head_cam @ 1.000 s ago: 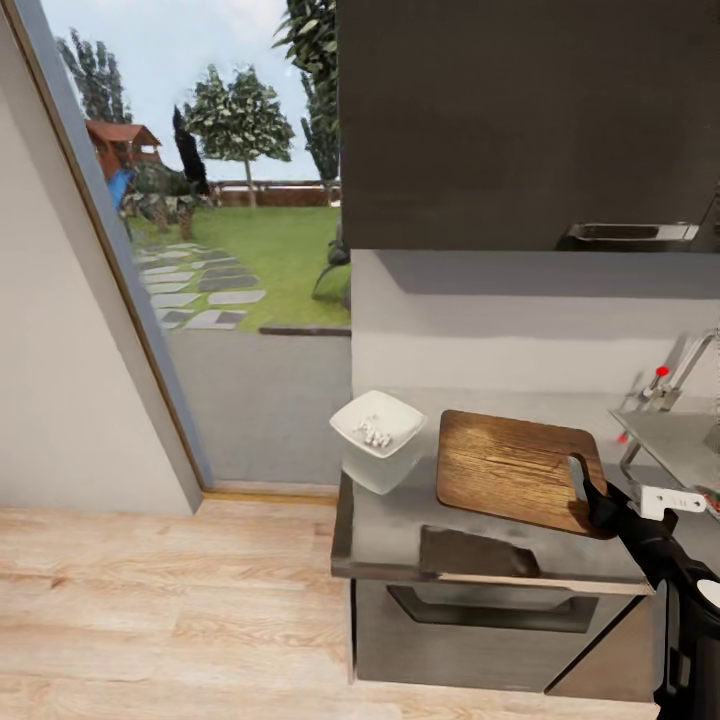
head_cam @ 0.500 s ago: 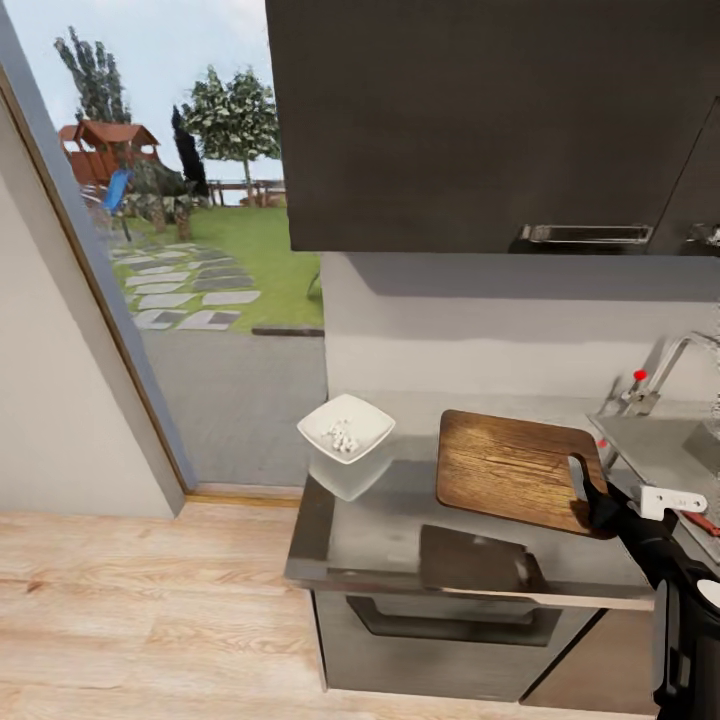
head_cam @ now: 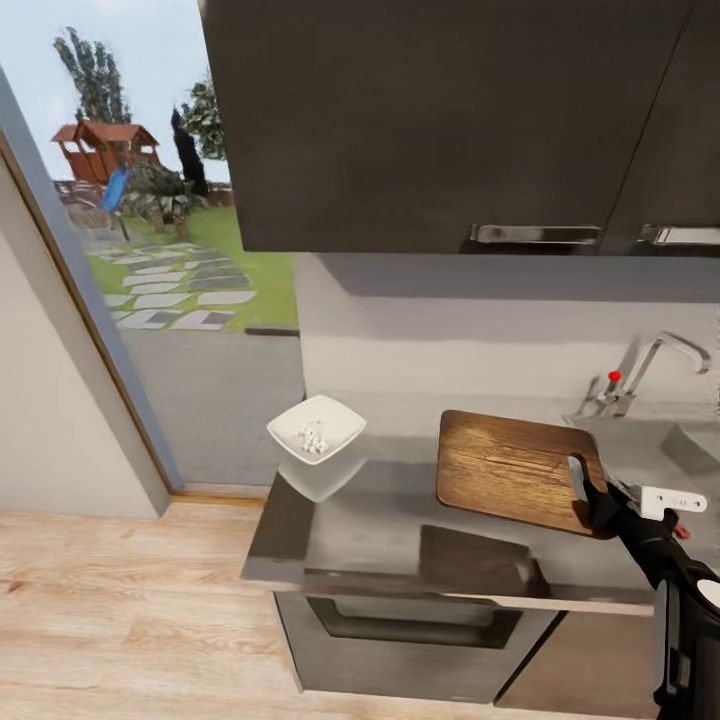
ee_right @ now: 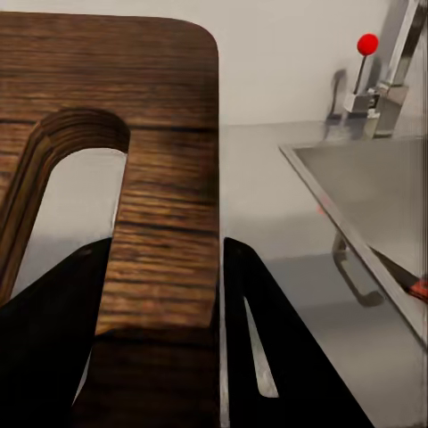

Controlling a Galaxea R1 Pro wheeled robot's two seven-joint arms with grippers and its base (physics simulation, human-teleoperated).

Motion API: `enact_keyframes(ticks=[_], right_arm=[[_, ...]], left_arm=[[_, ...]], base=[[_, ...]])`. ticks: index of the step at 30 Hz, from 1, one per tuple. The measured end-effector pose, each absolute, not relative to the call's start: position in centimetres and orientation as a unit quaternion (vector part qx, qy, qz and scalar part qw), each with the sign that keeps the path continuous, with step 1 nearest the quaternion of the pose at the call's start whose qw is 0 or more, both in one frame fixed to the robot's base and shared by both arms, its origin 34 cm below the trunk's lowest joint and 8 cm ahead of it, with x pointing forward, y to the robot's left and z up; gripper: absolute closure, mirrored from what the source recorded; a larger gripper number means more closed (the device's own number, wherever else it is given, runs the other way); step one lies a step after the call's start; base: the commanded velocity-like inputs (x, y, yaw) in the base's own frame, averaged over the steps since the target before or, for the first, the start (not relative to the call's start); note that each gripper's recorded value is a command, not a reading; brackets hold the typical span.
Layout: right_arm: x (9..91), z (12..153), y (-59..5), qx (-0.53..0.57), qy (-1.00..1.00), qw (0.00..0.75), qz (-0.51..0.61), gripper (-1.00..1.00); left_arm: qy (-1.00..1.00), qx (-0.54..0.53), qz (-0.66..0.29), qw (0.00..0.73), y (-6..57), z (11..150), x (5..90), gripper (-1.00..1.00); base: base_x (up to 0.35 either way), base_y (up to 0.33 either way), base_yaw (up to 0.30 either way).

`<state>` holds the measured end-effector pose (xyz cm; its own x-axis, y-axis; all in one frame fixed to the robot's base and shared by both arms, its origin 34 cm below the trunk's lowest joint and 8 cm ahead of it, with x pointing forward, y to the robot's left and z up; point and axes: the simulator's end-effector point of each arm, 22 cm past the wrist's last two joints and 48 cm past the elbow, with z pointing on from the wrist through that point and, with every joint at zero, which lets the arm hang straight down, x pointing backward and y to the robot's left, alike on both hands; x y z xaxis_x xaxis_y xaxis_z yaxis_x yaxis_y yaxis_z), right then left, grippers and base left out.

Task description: In the kitchen, take the Vidalia onion out of the sink, dice it on the chopping board with the paring knife, put the diced onion into the bowl on the countertop, then place both the paring knife and the chopping board into the sink.

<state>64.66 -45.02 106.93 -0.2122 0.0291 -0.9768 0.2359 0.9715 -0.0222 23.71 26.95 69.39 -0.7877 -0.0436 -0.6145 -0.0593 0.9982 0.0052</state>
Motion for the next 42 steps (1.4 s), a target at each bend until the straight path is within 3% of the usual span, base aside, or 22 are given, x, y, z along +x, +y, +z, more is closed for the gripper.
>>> enact_keyframes(ticks=[42], right_arm=[[64.69, 107.02, -44.92, 0.085, 0.774, 0.623, -0.082, 1.0]], left_arm=[[0.945, -0.027, 0.012, 0.326, 26.96, 69.41, 23.78, -1.0]], base=[[0.03, -0.229, -0.024]])
